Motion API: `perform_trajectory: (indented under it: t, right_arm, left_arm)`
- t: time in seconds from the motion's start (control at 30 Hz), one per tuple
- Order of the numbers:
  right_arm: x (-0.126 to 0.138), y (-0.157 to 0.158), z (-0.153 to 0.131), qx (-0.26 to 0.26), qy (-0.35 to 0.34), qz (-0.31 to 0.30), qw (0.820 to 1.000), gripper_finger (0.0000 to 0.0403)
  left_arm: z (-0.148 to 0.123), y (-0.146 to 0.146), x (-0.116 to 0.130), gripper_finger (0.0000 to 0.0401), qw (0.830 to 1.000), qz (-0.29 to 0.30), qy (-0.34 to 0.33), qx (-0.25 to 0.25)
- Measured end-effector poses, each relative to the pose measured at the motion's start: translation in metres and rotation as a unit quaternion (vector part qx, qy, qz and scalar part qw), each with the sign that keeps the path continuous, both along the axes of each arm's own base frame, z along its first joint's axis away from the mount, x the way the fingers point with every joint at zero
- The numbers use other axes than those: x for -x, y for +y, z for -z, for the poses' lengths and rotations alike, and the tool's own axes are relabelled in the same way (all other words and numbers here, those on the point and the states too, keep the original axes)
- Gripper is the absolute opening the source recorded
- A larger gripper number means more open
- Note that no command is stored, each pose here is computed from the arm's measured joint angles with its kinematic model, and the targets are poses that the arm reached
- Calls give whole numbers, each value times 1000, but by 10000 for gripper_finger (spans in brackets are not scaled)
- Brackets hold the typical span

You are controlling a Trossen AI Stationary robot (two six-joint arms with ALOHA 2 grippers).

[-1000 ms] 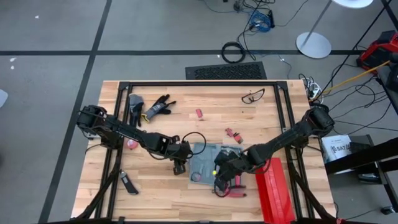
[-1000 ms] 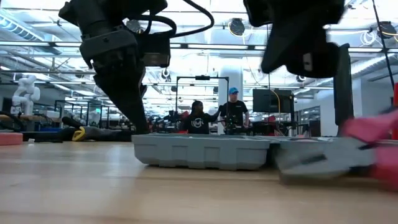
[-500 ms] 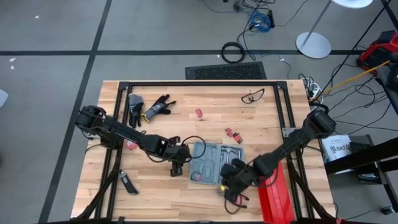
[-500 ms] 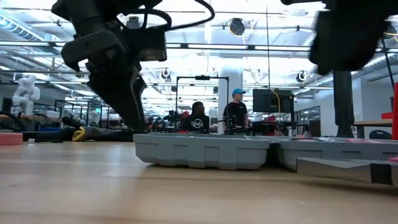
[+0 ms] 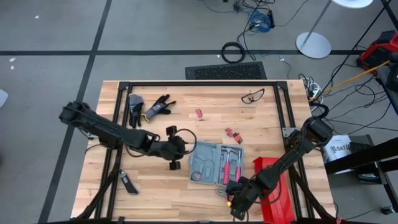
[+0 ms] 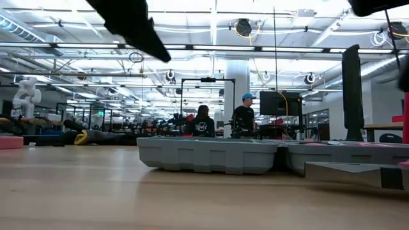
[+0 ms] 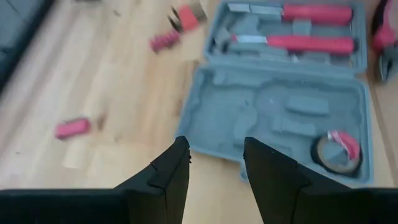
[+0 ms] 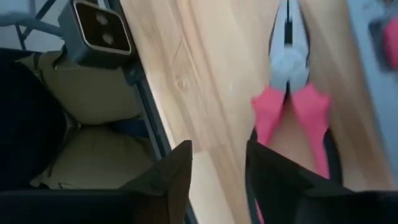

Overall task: Prefit tool cases
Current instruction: Put the red pliers into the gray prefit tools case

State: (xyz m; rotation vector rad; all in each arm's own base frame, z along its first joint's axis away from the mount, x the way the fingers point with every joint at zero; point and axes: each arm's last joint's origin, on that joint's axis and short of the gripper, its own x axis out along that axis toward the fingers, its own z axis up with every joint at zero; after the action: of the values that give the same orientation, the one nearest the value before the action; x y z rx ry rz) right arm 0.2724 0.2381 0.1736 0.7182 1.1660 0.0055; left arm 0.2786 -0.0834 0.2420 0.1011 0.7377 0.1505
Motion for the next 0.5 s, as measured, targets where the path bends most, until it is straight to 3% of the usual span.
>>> perform_trajectory:
  t: [0.23,0.5]
  right_arm:
    - [11,9,14,38,22,3,999,151]
    - [7,12,38,67,35,-17,997,140]
  left_arm:
    - [-16,1,9,157,999,-21,-37,-35]
    - [-17,2,9,157,997,-35,-43,-48]
